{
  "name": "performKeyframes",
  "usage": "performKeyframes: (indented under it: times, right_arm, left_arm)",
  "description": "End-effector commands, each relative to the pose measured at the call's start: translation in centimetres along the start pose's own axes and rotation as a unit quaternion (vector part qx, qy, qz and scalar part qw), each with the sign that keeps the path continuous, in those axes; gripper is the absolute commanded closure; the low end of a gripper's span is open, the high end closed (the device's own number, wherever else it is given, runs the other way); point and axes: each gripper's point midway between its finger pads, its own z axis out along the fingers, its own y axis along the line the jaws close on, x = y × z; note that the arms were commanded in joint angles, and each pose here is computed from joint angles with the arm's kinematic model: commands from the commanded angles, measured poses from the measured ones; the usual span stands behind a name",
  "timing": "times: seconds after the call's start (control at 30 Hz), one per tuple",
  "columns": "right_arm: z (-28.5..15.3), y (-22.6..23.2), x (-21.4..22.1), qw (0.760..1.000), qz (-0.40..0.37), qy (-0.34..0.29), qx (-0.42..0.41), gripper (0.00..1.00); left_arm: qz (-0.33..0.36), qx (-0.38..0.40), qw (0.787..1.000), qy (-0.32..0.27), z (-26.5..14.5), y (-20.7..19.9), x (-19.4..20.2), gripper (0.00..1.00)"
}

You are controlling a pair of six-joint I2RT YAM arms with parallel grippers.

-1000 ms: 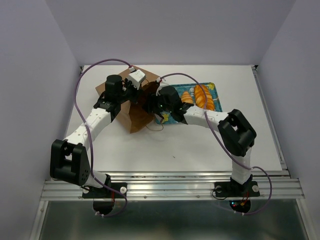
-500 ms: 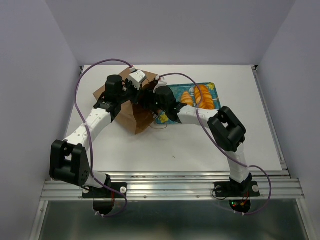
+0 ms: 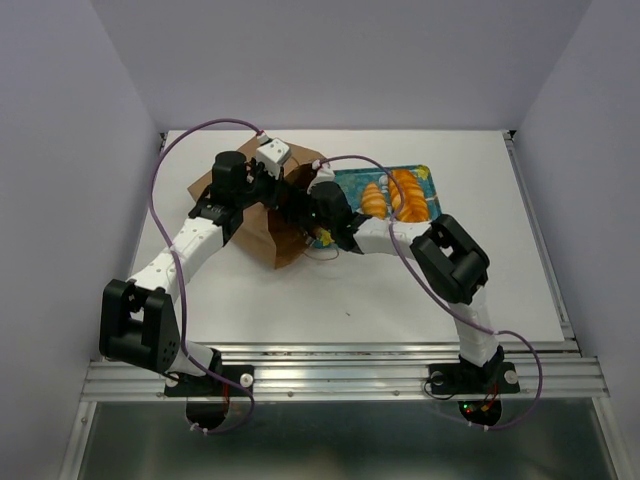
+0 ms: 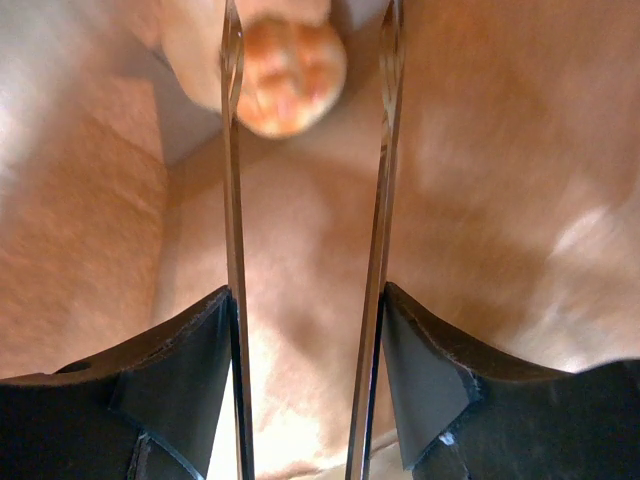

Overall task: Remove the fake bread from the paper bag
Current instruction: Take out the fake bread from the paper bag.

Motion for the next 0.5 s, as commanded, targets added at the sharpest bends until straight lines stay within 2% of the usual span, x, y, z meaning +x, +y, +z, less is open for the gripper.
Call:
performKeyframes:
  times: [0.0, 0.3, 0.47]
  right_arm:
    - [-1.7, 2.7, -3.2, 0.998, 0.016, -0.053, -0.019, 0.37]
    - [-2.3, 3.0, -3.2, 0.998, 0.041, -0.048, -0.01, 0.37]
    - [-1.9, 4.7, -2.0, 0.998, 0.044, -0.03, -0.034, 0.37]
  left_arm:
    - [-0.015, 0.0, 0.998, -0.058, -0.1, -0.3, -3.9, 1.0]
    - [-0.037, -0.005, 0.997, -0.074, 0.1, -0.1, -5.2, 1.0]
    - [-0.042, -0.002, 0.996, -0.076, 0.2, -0.2, -5.5, 1.0]
